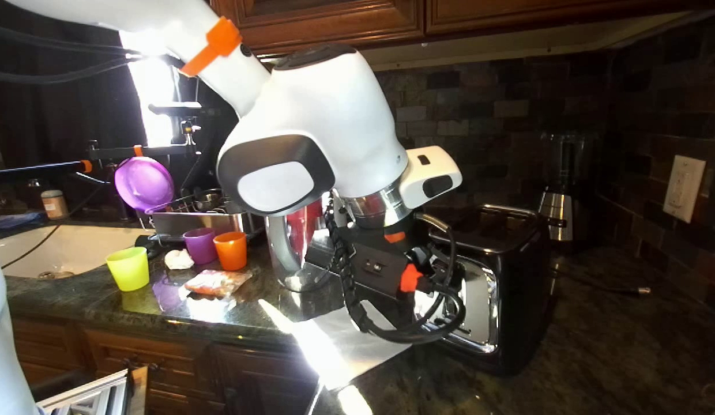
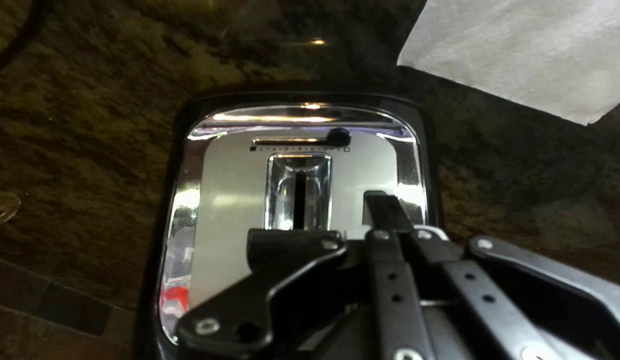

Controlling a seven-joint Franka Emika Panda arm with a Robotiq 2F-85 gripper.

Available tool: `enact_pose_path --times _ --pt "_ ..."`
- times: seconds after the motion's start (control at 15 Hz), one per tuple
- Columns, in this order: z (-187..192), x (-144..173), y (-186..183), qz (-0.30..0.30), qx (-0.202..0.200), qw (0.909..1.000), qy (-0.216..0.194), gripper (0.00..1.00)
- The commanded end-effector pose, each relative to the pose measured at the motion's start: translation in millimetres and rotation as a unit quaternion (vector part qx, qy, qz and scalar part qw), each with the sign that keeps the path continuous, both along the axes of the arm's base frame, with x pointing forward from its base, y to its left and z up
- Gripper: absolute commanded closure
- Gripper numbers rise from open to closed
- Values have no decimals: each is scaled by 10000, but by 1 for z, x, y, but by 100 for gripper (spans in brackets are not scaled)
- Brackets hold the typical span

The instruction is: Press a button on the toaster.

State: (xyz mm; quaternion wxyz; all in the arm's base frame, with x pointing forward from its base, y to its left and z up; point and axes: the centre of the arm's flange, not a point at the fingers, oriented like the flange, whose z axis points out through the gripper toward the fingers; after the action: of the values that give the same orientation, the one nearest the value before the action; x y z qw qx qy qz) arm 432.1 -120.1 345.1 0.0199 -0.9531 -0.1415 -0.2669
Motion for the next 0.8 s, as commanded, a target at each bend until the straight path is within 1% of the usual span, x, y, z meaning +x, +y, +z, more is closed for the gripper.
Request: enact_pose_path --times 0.0,0.73 --pt "-1 5 4 -42 -52 10000 -42 100" --pt "-1 3 4 -189 -72 9996 183 100"
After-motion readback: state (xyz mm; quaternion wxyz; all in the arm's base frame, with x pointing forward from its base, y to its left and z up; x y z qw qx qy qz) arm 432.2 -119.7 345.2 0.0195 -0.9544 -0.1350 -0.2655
